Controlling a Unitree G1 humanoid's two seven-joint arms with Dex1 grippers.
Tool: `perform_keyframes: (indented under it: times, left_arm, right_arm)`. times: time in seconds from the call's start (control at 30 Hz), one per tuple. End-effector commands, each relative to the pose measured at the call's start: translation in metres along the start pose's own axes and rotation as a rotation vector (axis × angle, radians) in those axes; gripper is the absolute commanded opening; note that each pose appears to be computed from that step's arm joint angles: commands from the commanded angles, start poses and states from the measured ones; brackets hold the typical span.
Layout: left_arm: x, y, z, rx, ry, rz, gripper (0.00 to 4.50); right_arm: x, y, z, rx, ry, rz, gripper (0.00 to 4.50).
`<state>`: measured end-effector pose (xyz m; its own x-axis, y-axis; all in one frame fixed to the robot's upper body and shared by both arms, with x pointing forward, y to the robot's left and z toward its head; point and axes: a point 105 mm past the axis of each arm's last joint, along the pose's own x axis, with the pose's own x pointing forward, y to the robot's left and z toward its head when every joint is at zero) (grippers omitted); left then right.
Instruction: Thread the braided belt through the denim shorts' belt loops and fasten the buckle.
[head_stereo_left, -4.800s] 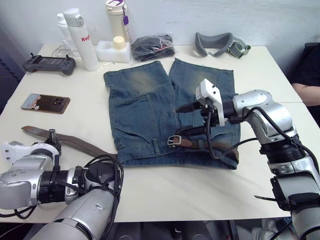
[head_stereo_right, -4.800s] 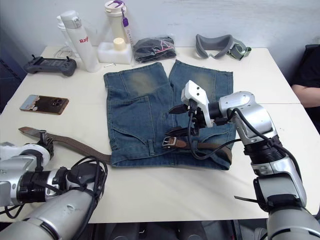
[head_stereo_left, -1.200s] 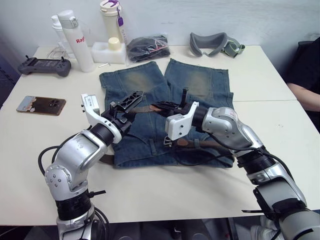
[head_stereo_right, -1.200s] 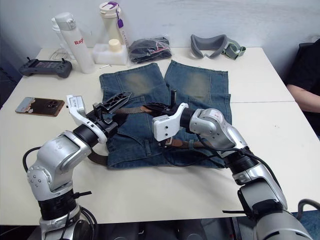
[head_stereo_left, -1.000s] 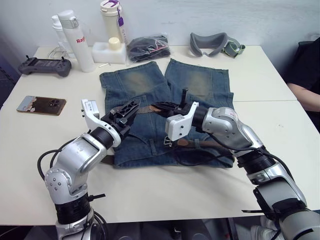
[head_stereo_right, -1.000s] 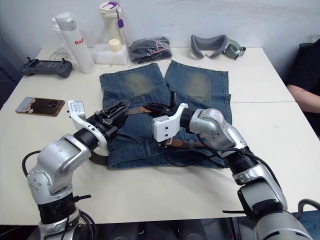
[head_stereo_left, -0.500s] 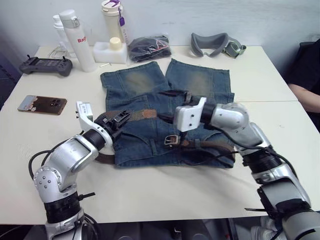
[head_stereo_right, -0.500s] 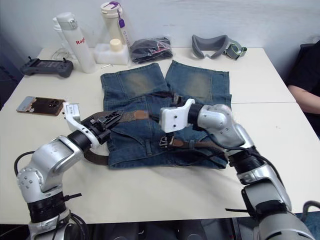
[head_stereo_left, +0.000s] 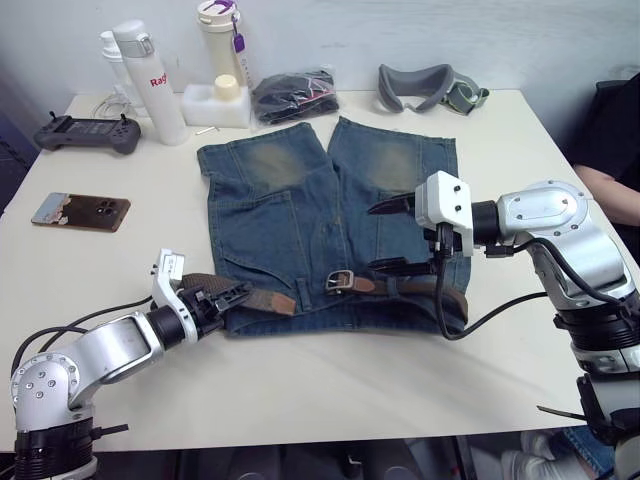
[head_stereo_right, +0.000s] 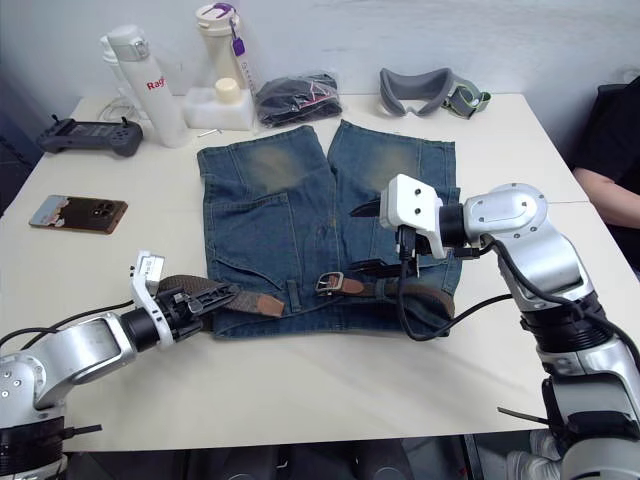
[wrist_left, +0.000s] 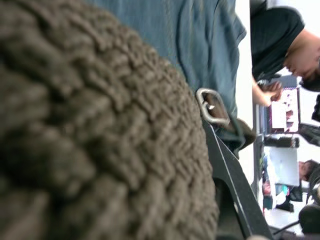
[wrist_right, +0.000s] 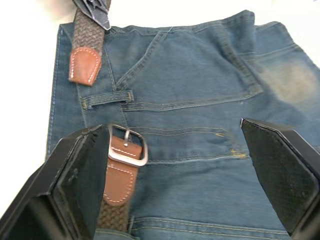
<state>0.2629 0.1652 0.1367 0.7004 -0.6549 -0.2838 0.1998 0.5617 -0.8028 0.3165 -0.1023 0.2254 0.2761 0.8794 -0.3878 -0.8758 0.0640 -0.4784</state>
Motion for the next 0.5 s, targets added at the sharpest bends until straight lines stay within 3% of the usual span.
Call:
perform_keyframes:
  times: [0.03,0.37,0.5]
  left_arm:
    - [0.005,-0.010,-0.001,0.004,-0.016,-0.020,0.00]
    - [0.019,-0.011,0.010,-0.006,-0.077,0.097,0.00]
    - [0.027,-0.026,0.010,-0.019,-0.100,0.040,0.00]
  right_arm:
    - [-0.009,-0.005,0.011,-0.048,-0.004,-0.041,4.43]
    - [-0.005,-0.010,0.022,-0.069,-0.043,-0.075,4.43]
    - [-0.004,-0.009,0.023,-0.065,-0.044,-0.076,4.43]
